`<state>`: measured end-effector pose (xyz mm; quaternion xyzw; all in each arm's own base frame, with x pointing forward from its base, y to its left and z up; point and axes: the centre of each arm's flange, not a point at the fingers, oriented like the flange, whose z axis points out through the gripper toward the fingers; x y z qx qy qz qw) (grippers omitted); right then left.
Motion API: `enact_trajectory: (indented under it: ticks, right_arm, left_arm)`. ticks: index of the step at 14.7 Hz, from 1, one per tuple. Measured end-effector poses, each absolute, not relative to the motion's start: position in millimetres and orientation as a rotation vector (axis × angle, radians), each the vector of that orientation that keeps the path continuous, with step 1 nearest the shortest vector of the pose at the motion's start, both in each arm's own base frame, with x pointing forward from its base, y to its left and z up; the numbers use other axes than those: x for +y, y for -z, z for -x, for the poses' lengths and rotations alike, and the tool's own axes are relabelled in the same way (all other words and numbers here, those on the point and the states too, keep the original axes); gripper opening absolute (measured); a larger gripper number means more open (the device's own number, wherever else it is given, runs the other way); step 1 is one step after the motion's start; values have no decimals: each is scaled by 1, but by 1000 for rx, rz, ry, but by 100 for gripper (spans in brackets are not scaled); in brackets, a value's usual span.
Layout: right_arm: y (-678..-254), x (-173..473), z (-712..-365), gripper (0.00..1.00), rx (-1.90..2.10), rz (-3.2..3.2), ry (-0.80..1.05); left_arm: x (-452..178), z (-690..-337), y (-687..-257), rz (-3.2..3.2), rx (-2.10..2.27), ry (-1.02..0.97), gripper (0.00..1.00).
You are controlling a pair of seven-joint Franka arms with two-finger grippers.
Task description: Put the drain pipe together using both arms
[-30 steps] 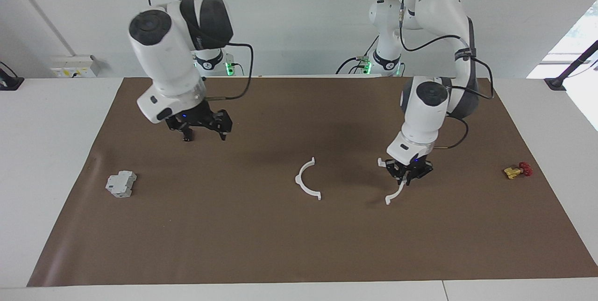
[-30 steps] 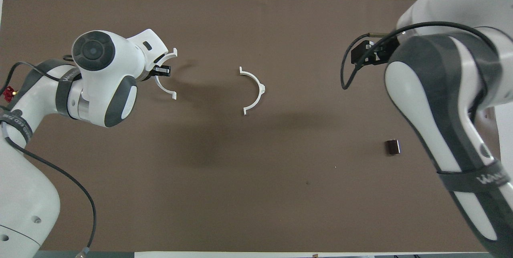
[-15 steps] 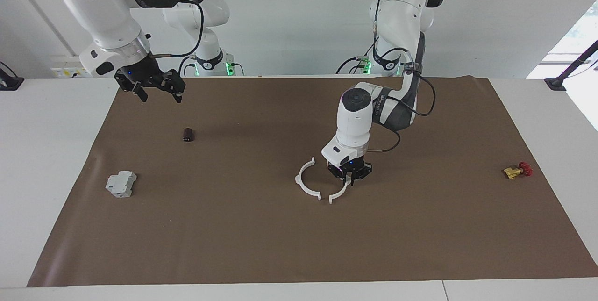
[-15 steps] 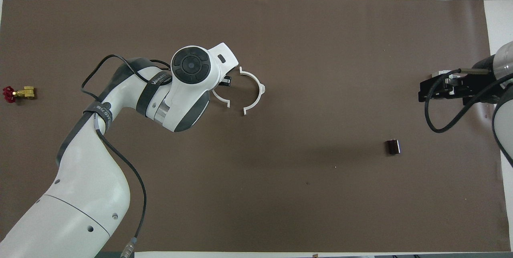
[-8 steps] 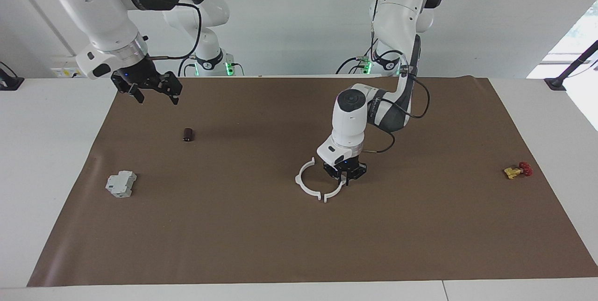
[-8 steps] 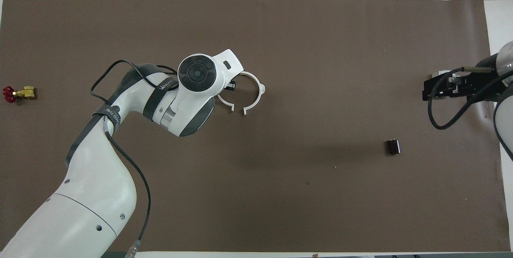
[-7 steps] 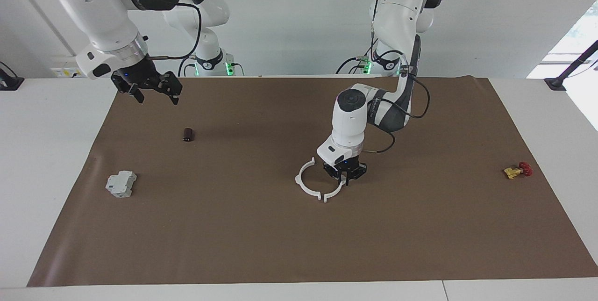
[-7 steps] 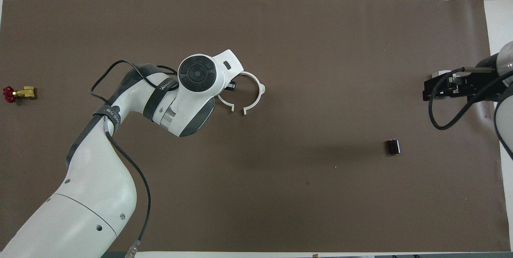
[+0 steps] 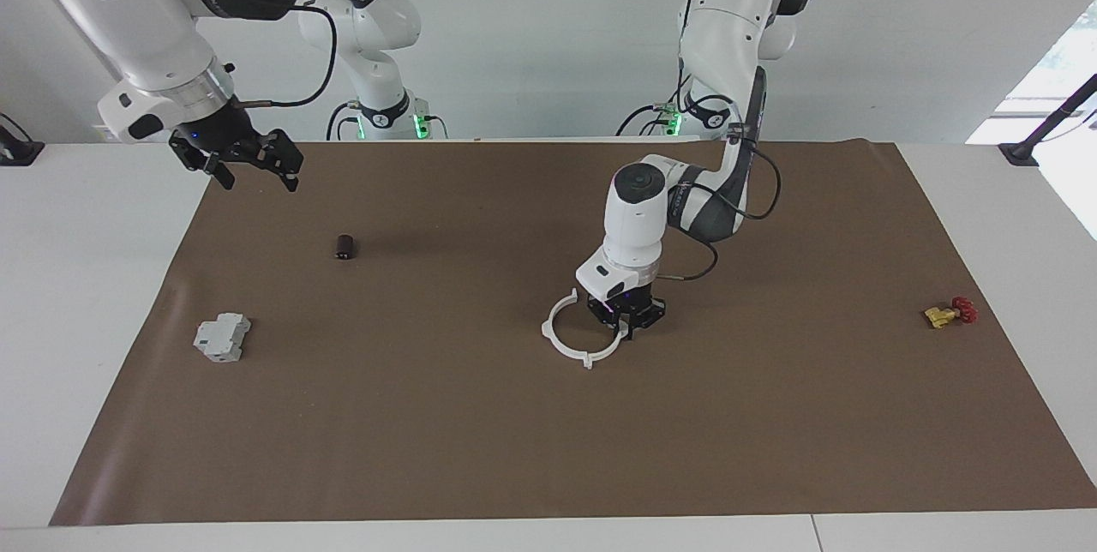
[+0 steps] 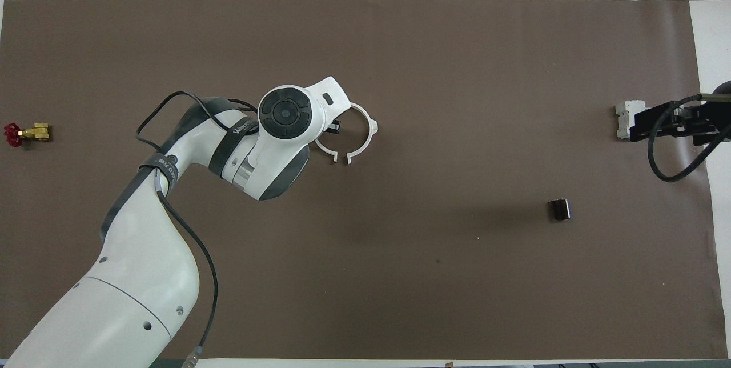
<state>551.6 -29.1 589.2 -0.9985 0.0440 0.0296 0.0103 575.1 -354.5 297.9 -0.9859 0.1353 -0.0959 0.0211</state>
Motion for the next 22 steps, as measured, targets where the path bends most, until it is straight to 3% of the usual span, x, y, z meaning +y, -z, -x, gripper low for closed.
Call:
enact_trajectory:
  ticks: [22]
  right_arm:
    - [-605,-26,-551,100,121,3118,-49]
  left_arm:
    - [-367,-566,-297,3072,347,295,21]
